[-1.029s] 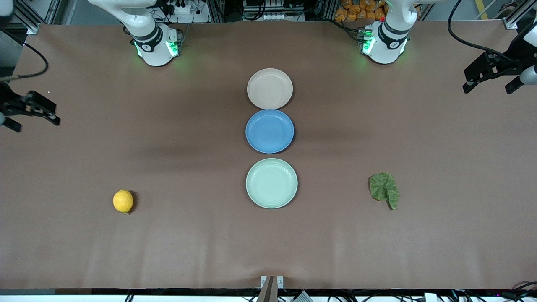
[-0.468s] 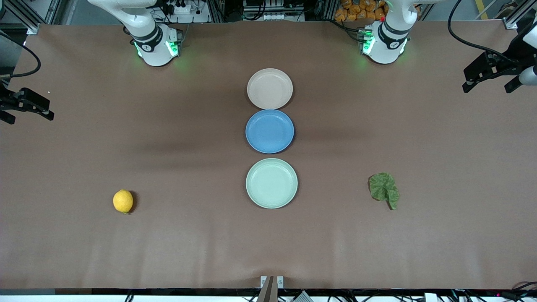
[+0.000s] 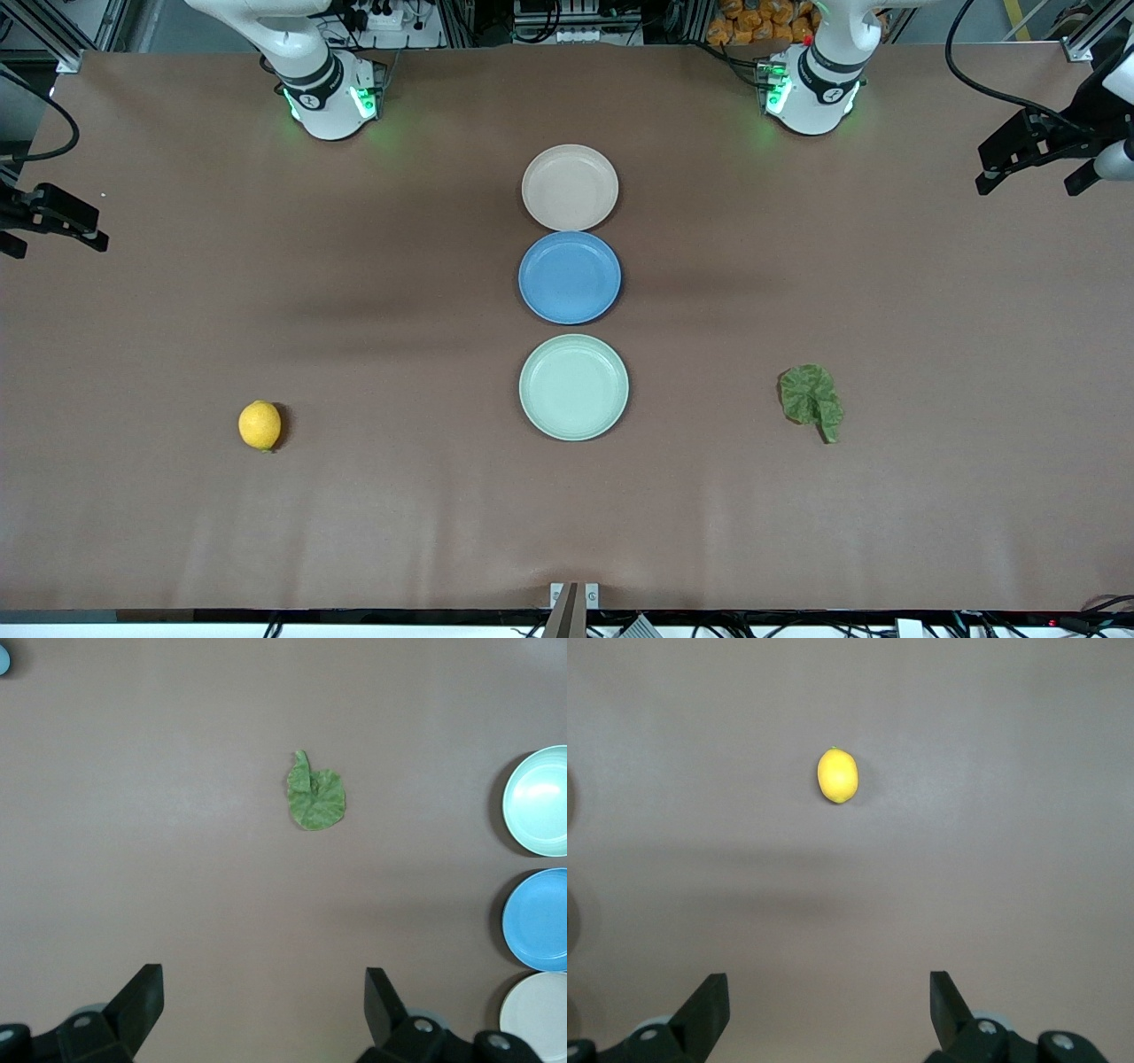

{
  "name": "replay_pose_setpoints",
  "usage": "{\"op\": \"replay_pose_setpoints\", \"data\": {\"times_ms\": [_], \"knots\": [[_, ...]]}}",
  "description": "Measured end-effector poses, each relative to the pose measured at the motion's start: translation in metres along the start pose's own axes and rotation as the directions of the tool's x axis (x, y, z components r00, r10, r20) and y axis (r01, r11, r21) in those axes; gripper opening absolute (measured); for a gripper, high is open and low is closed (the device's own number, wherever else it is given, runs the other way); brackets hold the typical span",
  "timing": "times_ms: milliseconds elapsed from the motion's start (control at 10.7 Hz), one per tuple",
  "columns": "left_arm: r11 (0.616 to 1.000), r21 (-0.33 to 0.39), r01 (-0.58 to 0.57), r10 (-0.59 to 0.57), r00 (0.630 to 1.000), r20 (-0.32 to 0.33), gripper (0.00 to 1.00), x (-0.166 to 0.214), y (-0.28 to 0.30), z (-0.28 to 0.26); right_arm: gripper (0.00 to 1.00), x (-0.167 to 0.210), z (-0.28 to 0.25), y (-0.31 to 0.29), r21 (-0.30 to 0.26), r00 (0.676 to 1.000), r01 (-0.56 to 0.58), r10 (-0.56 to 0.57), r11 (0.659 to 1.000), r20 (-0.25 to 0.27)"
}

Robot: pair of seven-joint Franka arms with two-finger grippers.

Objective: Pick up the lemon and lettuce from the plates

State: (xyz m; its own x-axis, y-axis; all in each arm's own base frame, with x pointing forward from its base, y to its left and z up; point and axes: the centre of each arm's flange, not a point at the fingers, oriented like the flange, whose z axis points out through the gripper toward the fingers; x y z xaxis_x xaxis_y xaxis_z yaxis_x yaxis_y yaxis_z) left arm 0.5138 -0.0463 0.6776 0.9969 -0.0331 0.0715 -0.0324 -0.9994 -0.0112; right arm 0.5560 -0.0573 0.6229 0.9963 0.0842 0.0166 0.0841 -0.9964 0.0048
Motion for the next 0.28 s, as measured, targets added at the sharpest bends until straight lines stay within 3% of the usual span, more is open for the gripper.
{"op": "replay_pose_setpoints", "data": {"times_ms": [281], "knots": [[1.000,0.000,0.000,0.000,1.000,0.004,1.00,0.0011,0.0000,0.0021,1.00,0.0001,-0.0015,0.0000,-0.001,1.000,0.000,0.000,1.000,-0.003]]}}
